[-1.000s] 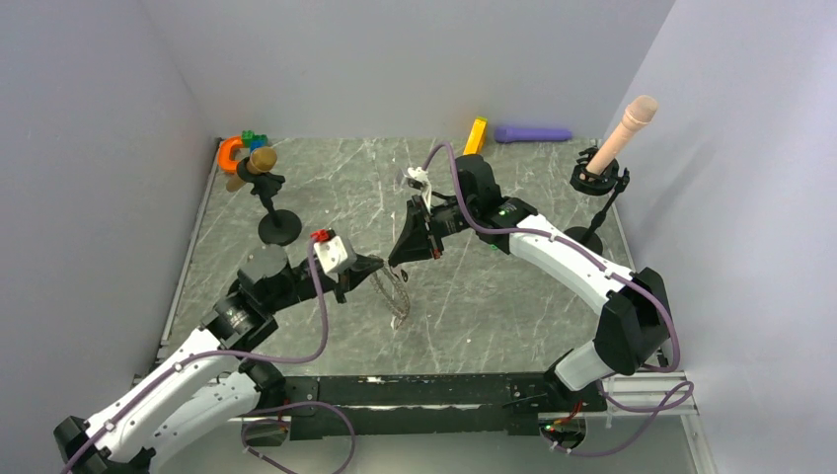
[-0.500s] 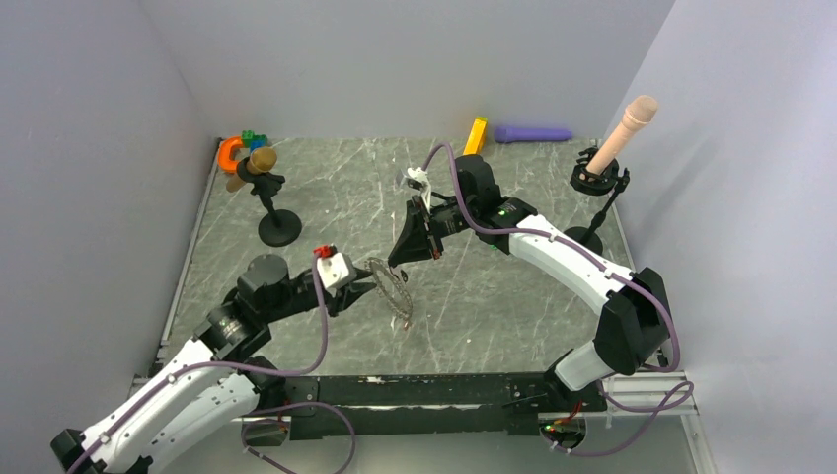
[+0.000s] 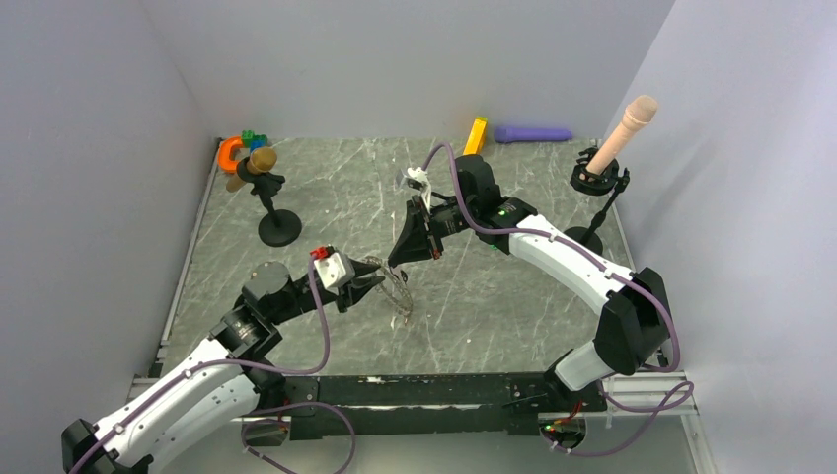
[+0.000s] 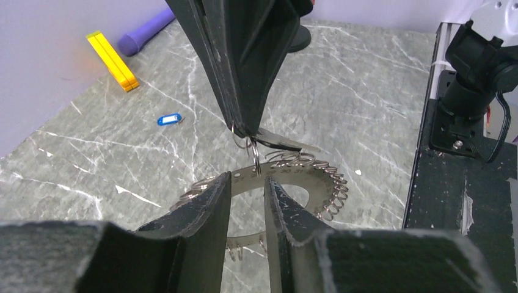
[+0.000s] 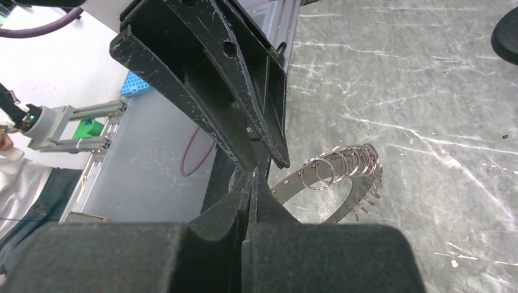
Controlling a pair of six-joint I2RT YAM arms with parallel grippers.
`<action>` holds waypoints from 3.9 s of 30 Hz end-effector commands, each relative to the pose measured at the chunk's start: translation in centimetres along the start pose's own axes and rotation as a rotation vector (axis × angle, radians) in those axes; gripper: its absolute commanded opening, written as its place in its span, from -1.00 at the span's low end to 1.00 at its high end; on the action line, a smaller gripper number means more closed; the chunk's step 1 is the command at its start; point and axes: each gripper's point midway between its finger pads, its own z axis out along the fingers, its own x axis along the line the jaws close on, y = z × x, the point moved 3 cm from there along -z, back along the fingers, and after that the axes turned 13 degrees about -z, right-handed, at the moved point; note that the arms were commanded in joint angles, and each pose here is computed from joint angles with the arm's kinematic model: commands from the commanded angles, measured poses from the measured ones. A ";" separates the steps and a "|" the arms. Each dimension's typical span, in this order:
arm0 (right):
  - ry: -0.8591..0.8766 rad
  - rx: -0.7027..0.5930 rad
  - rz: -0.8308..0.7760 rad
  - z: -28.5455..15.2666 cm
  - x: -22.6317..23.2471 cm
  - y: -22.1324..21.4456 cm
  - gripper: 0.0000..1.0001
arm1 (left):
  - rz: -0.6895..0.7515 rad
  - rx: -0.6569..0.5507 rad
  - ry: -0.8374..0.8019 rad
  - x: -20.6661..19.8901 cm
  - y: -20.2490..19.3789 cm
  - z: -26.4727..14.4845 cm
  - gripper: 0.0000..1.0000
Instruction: Put the keys on the keyring
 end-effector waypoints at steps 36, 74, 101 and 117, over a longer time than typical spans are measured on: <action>0.040 -0.051 -0.007 0.1 0.8 1.3 -1.00 | 0.035 0.275 0.135 0.7 3.9 1.6 -1.00; 0.038 -0.142 0.154 0.3 0.4 0.9 -1.00 | 0.139 0.434 0.349 0.1 5.0 3.6 -0.87; 0.063 -0.168 0.145 -0.8 0.3 1.0 -1.00 | 0.104 -0.373 0.158 -0.2 2.5 -1.3 -0.21; 0.073 -0.166 0.153 -0.7 0.2 0.8 -1.00 | 0.072 -0.389 0.040 -1.0 2.7 0.1 -0.46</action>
